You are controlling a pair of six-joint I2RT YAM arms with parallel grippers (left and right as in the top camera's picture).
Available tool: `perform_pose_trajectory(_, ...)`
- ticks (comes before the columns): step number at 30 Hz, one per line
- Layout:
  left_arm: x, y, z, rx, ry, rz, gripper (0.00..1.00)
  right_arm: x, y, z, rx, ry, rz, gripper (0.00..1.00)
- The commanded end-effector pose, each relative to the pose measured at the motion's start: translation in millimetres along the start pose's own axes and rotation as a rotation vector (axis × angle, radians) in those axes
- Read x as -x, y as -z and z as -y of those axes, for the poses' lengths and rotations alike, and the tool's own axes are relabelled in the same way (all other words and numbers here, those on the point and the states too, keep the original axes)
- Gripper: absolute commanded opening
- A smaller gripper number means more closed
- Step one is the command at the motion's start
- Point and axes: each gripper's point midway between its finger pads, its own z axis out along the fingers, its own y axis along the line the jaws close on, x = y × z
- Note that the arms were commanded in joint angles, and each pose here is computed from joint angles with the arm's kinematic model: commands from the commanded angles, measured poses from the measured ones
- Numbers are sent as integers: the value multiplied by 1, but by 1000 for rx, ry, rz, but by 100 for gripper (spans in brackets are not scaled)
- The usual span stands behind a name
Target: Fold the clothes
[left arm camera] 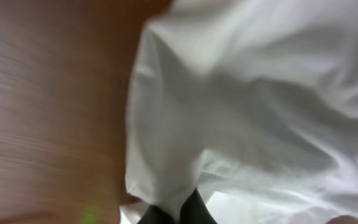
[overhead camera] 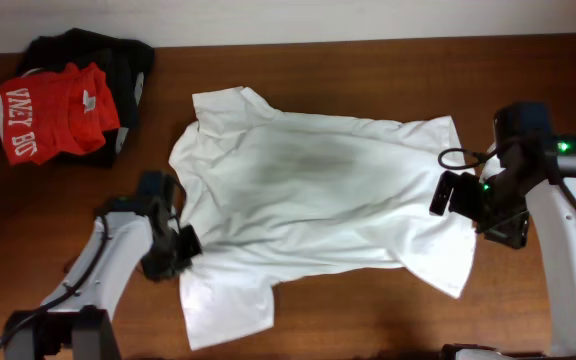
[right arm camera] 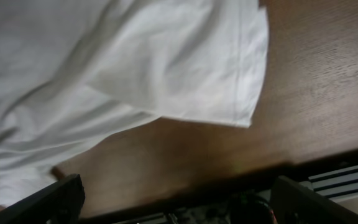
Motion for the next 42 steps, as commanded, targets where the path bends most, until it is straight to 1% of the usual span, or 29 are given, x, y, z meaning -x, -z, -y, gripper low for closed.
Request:
perform_pose_trajectory(1,38,24,-24,57,83,117,0,-6,-14,7,-33,8,-16,99)
perform_pose_trajectory(4,45,26,-41,52,155,125,0,-6,-41,13,-33,-12,-33,99)
perform_pose_trajectory(5,46,26,-44,51,157,124,0,-11,-62,16,-36,-28,-61,99)
perform_pose_trajectory(8,46,26,-44,53,152,124,0,-32,-102,22,-30,-76,-138,99)
perform_pose_trajectory(9,46,26,-44,53,152,124,1,-37,-111,18,2,-79,-160,98)
perform_pose_trajectory(10,46,26,-44,53,152,124,1,-45,-121,11,55,-84,-189,91)
perform_pose_trajectory(11,46,26,-44,53,152,124,0,-52,-129,7,93,-88,-212,89)
perform_pose_trajectory(15,46,26,-44,53,152,123,0,-75,-160,19,70,-174,-256,89)
perform_pose_trajectory(18,46,26,-44,53,151,123,0,-82,-175,24,63,-192,-258,88)
perform_pose_trajectory(23,46,26,-44,53,152,123,0,-89,-182,27,49,-240,-276,85)
perform_pose_trajectory(26,46,26,-44,53,151,123,0,-89,-188,32,21,-297,-260,85)
perform_pose_trajectory(30,46,26,-44,53,151,124,1,-83,-189,23,72,-302,-244,86)
perform_pose_trajectory(31,46,26,-44,53,151,123,1,-81,-189,22,77,-301,-240,77)
perform_pose_trajectory(32,46,26,-44,53,151,123,0,-80,-189,22,80,-301,-237,59)
perform_pose_trajectory(33,46,26,-44,53,151,123,0,-80,-189,22,80,-300,-236,45)
perform_pose_trajectory(34,46,26,-44,54,151,122,1,-80,-189,21,85,-301,-235,37)
perform_pose_trajectory(35,45,26,-44,54,152,121,0,-78,-189,21,87,-300,-232,32)
perform_pose_trajectory(38,45,26,-44,51,151,118,1,-68,-183,17,99,-296,-206,28)
perform_pose_trajectory(41,40,26,-42,40,150,96,0,-51,-165,15,113,-293,-186,6)
perform_pose_trajectory(42,38,26,-42,41,148,88,0,-47,-159,16,115,-288,-182,6)
